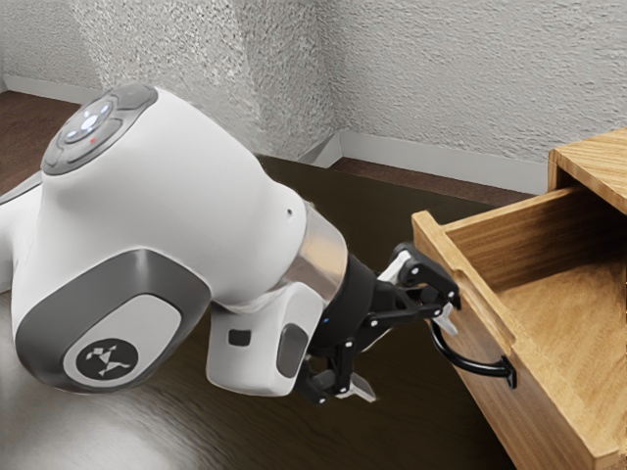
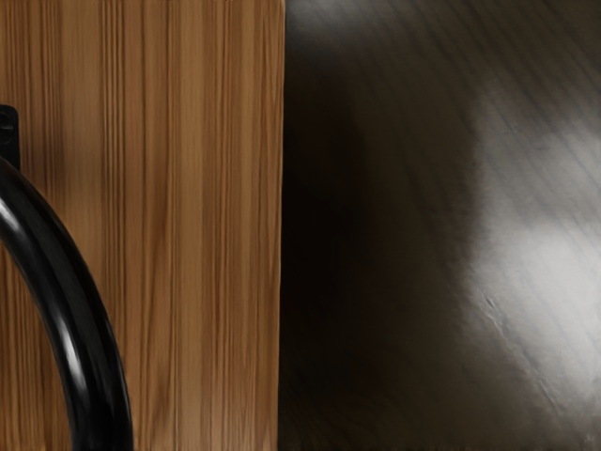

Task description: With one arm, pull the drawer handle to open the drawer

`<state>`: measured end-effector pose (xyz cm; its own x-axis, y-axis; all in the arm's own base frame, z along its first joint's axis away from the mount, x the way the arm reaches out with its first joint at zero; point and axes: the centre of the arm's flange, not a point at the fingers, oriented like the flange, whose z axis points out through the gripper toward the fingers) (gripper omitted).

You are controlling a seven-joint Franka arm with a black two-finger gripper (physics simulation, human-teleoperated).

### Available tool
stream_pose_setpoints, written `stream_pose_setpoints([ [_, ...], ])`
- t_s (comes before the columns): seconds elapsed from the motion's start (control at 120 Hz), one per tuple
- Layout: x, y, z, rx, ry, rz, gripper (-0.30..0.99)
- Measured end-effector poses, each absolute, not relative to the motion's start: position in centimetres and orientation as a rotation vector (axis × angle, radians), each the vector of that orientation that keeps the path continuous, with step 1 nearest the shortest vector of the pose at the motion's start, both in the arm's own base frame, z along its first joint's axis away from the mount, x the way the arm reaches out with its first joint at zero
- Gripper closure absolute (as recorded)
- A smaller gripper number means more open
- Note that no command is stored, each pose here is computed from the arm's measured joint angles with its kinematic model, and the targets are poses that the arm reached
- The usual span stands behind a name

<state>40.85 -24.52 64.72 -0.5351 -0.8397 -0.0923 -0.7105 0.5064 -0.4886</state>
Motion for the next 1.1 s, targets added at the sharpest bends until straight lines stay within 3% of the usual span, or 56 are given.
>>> stream_pose_setpoints([
  [1.1,36.1,-20.9,63.7,-1.333,2.408,-0.579,0.0],
])
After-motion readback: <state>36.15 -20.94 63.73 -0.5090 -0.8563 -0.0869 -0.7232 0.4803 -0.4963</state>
